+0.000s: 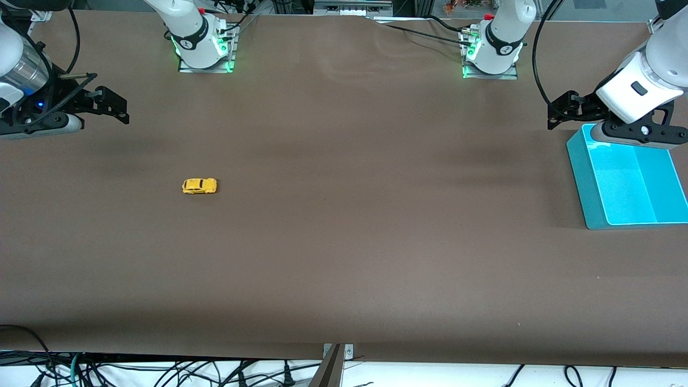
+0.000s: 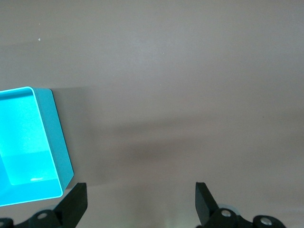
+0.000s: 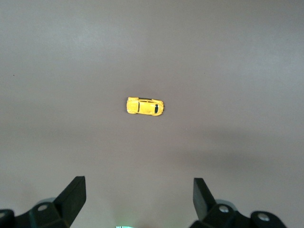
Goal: Wind and store yellow beetle car
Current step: 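Move the right gripper down over the yellow beetle car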
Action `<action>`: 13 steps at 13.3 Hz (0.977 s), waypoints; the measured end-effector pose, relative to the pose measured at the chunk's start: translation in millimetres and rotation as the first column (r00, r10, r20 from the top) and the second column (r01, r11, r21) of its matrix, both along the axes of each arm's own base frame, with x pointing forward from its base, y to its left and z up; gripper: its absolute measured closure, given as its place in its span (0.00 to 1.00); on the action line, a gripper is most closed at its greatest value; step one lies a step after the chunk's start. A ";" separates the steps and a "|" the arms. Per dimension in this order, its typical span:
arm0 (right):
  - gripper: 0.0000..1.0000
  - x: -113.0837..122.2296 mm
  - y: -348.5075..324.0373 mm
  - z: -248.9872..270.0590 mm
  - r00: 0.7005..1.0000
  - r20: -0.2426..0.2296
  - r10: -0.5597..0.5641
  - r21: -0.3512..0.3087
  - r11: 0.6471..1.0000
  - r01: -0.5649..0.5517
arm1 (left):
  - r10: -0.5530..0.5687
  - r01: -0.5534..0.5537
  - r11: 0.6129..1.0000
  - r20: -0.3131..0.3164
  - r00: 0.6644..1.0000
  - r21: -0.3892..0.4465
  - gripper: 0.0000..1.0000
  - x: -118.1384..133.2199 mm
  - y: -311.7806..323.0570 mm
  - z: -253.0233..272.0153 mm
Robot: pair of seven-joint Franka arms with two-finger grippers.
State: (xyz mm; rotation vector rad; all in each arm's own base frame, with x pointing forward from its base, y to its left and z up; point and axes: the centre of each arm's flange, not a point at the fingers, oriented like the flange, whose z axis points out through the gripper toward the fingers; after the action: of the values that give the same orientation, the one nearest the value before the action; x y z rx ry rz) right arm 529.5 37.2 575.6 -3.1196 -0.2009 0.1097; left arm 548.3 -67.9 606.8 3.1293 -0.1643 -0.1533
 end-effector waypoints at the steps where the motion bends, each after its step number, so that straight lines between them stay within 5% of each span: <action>1: 0.00 -0.3 0.0 -1.5 1.000 -0.003 0.000 0.000 1.000 0.000 | 0.000 0.000 1.000 0.000 1.000 0.000 0.00 0.0 0.0 0.0; 13: 0.00 -1.9 0.3 -9.3 1.000 -0.021 0.001 -0.001 1.000 -0.001 | 0.000 0.000 1.000 0.000 1.000 0.000 0.00 0.0 -0.1 0.0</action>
State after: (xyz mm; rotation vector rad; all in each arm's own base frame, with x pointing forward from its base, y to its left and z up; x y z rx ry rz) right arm 527.6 37.6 566.2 -3.1184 -0.2019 0.1426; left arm 548.3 -67.9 606.8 3.1293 -0.1645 -0.1533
